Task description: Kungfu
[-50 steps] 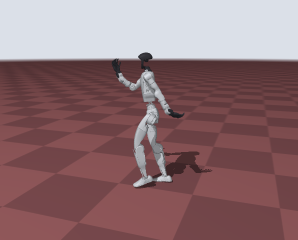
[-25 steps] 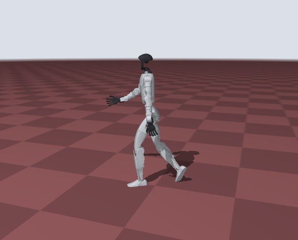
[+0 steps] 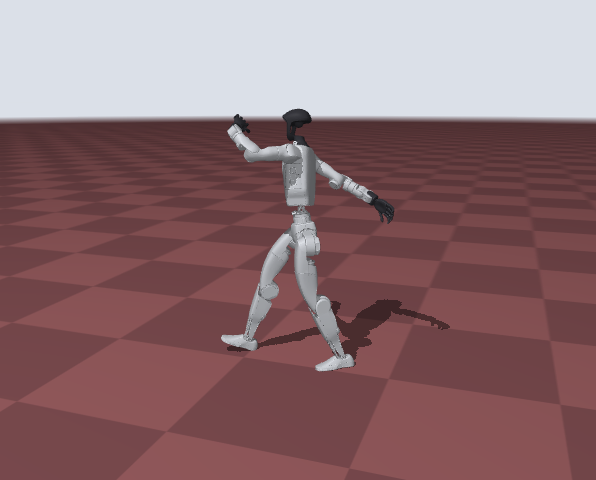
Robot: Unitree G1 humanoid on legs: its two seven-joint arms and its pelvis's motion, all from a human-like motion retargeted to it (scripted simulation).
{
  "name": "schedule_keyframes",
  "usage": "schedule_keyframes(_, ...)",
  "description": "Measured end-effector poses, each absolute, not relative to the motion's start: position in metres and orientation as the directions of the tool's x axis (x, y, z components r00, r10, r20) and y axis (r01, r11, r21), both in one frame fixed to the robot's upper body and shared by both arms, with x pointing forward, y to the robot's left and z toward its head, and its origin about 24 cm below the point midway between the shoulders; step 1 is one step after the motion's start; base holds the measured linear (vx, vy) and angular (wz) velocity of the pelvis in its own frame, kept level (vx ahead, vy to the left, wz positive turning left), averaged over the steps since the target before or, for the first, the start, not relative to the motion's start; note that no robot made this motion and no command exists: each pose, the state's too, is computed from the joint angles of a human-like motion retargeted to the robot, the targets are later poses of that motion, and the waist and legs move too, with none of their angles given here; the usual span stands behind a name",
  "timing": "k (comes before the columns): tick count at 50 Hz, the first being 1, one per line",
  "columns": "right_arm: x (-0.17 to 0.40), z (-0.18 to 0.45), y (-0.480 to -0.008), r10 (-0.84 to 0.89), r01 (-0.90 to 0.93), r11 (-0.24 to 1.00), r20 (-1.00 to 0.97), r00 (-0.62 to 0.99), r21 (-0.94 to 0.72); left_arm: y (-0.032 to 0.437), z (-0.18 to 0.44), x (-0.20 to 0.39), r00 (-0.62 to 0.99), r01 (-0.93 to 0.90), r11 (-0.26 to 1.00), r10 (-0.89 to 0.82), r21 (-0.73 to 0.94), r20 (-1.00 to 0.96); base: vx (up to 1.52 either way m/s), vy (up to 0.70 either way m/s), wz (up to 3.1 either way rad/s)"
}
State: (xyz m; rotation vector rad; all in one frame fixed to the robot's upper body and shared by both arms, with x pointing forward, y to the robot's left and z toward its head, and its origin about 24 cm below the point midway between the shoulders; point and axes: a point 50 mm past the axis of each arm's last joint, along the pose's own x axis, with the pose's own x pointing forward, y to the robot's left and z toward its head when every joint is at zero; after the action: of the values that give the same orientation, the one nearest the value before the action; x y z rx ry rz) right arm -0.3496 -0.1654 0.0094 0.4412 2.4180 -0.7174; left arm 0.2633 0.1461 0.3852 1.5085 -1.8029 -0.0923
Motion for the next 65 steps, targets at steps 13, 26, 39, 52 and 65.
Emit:
schedule_keyframes(13, -0.256, -0.088, -0.164, 0.063, 0.914, -0.084, -0.918, -0.392, -0.397, 0.147, 0.397, 0.27, -0.054, -0.927, 0.23, -0.865, 0.298, 0.499, 0.46, -0.46, 1.1)
schedule_keyframes(26, 0.035, -0.052, -0.408, -0.228, 0.527, 0.679, -0.535, 0.814, 0.511, 0.162, 0.29, 0.32, 0.172, -0.766, 0.369, -0.671, 0.527, 0.721, 0.02, -0.27, 1.4)
schedule_keyframes(39, 0.214, 0.058, -0.363, 0.443, -0.329, 0.756, -0.071, 0.894, 0.566, 0.101, 0.05, 0.302, 0.774, -0.251, 0.63, -0.325, 0.735, 0.543, -0.29, -0.37, 1.86)
schedule_keyframes(52, 0.251, -0.065, -0.125, 0.895, -0.371, 0.383, -0.241, 0.374, 0.846, 0.116, -0.09, 0.192, 1.0, 0.003, 0.605, 0.006, 0.796, -0.008, -0.05, 0.07, 0.52)
schedule_keyframes(65, 0.243, -0.076, -0.154, 0.805, -0.391, 0.558, -0.364, 0.468, 0.732, 0.149, -0.088, 0.188, 0.995, -0.019, 0.555, 0.09, 0.832, -0.037, 0.2, 0.17, 0.19)
